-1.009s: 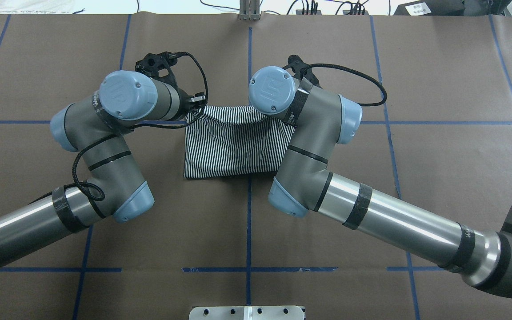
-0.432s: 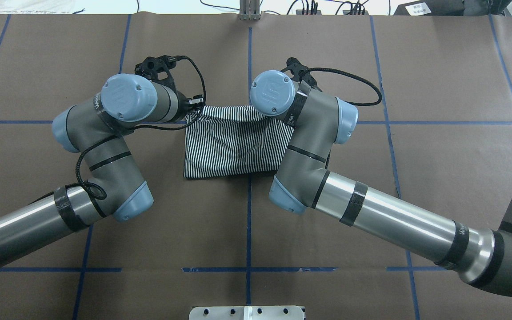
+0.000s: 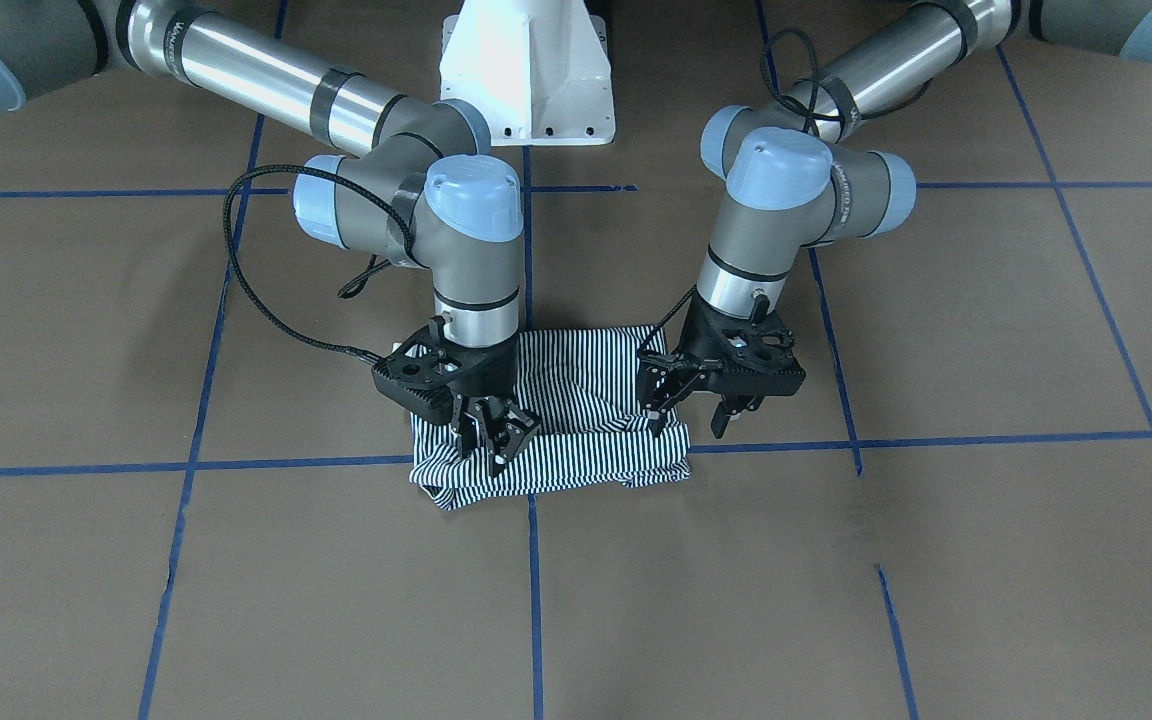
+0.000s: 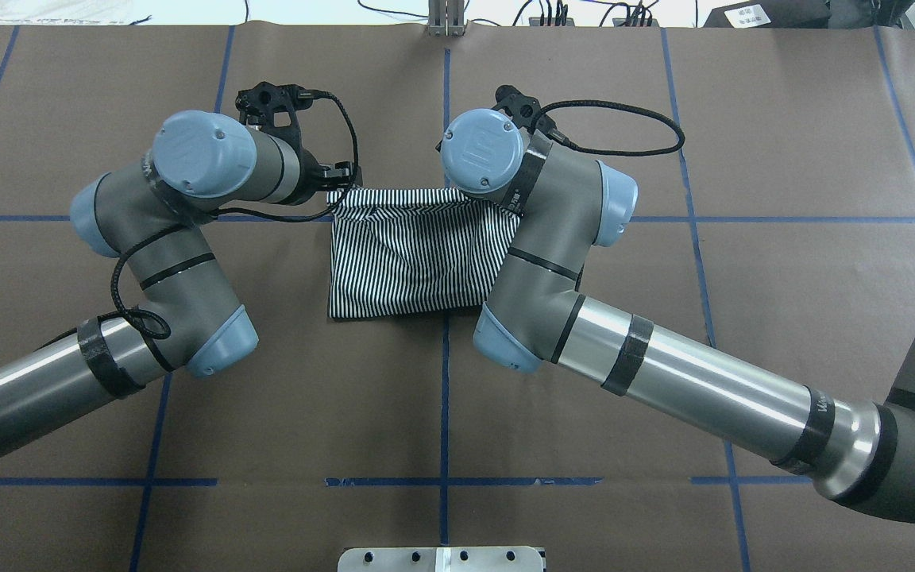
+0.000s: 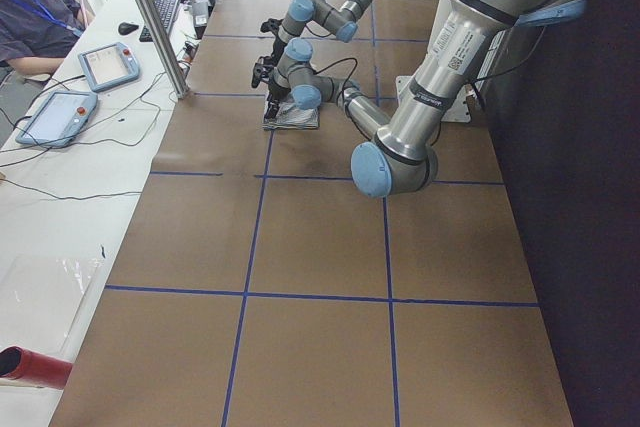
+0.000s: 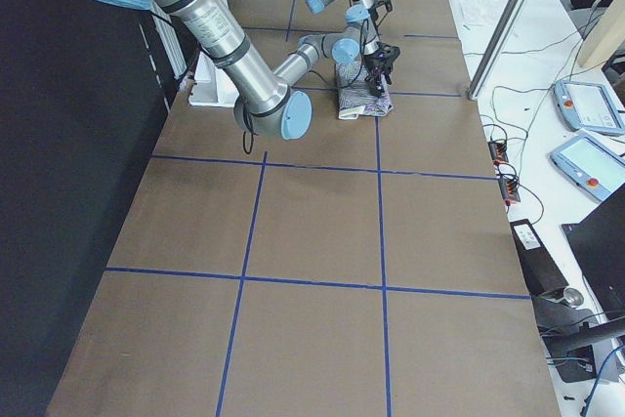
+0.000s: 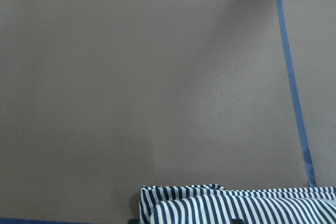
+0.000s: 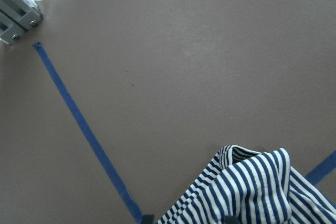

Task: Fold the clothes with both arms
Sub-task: 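Release the shirt with both grippers and raise them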

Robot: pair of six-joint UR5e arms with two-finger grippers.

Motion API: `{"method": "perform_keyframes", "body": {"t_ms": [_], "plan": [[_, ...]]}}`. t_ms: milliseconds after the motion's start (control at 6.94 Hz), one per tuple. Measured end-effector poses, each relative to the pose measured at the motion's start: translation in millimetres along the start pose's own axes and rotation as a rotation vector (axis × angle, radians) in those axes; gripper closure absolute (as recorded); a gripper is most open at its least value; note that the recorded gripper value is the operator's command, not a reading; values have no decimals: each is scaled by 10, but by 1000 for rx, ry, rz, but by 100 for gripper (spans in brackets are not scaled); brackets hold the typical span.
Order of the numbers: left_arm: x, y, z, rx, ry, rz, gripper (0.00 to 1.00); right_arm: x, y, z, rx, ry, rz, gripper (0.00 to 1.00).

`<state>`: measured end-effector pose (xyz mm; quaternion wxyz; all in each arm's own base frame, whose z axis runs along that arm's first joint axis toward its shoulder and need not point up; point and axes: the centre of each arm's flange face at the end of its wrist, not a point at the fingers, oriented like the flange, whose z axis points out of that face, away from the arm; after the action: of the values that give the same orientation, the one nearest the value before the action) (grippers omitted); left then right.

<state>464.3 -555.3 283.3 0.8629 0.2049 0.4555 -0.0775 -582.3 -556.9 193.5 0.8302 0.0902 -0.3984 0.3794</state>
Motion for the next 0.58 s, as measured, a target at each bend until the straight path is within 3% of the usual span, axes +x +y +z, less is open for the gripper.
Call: {"method": "perform_keyframes", "body": {"t_ms": [288,576], "plan": [[-287,-145,-87,-25,37,78,0,-9,299,-52,-20,-13,-170,0],[-337,-156,-103,-26,48,85,0,122,622,74,-4,4,-373,0]]}}
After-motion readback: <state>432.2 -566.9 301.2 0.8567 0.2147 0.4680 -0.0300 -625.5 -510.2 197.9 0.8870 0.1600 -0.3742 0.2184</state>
